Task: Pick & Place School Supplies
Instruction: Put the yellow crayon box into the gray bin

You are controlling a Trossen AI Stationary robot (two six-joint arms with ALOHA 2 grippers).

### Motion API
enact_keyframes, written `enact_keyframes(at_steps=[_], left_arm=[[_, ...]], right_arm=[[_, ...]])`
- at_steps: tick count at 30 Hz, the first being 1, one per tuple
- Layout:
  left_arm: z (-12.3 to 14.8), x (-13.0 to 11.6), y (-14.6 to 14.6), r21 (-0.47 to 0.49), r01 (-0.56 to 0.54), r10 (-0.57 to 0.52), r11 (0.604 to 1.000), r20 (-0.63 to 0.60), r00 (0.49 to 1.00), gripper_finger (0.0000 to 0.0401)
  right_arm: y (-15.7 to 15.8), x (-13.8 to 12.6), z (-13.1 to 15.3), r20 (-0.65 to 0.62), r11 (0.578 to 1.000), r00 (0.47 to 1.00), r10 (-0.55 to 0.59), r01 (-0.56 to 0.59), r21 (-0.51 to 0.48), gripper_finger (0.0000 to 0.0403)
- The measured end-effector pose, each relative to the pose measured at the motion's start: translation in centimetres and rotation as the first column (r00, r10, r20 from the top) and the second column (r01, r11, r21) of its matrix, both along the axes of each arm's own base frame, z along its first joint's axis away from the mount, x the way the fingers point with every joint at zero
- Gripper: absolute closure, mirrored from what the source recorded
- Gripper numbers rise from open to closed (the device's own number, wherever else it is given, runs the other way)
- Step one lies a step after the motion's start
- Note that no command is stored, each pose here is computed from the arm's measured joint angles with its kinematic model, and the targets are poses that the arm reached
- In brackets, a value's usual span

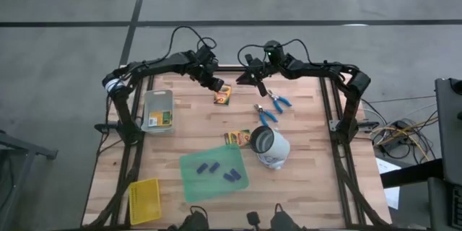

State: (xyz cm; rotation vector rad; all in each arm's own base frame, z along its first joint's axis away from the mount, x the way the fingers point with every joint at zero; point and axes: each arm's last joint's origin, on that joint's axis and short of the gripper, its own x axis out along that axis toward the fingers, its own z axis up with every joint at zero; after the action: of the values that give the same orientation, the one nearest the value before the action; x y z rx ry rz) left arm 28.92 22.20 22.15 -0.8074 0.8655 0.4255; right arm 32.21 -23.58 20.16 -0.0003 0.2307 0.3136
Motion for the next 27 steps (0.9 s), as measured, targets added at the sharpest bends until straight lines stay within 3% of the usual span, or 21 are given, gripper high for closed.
enact_keyframes(at_steps=[4,9,13,17,23,27], left_arm=[[1.6,-1.1,-0.2,0.086,0.007,-0.015,0.996,0.099,0.995,0.0298],[2.2,-3.1,-0.7,0.146,-0.015,-0.020,0.989,0.236,0.972,0.0298],[0.9,-4.5,-1.4,0.093,-0.033,-0.001,0.995,0.345,0.939,0.0298],[-0.9,-5.4,-1.7,0.023,-0.075,0.059,0.997,0.408,0.911,0.0298],[-2.9,-6.0,-2.3,-0.059,-0.118,0.132,0.991,0.399,0.907,0.0298],[-3.2,-6.2,-2.4,-0.085,-0.147,0.169,0.985,0.386,0.907,0.0298]], right_arm=[[0.2,0.3,-0.2,-0.011,1.000,1.000,-0.006,0.006,0.014,0.0346],[0.6,0.9,-0.5,-0.040,0.995,0.995,-0.093,0.092,-0.025,0.0346],[1.1,1.7,-1.0,-0.046,0.991,0.990,-0.131,0.130,-0.028,0.0346],[1.1,2.5,-2.1,-0.058,0.987,0.988,-0.144,0.148,0.056,0.0346],[-0.1,4.0,-3.3,-0.124,0.966,0.979,-0.163,0.184,0.184,0.0346],[-0.7,4.8,-2.1,-0.178,0.966,0.969,-0.168,0.198,0.164,0.0346]])
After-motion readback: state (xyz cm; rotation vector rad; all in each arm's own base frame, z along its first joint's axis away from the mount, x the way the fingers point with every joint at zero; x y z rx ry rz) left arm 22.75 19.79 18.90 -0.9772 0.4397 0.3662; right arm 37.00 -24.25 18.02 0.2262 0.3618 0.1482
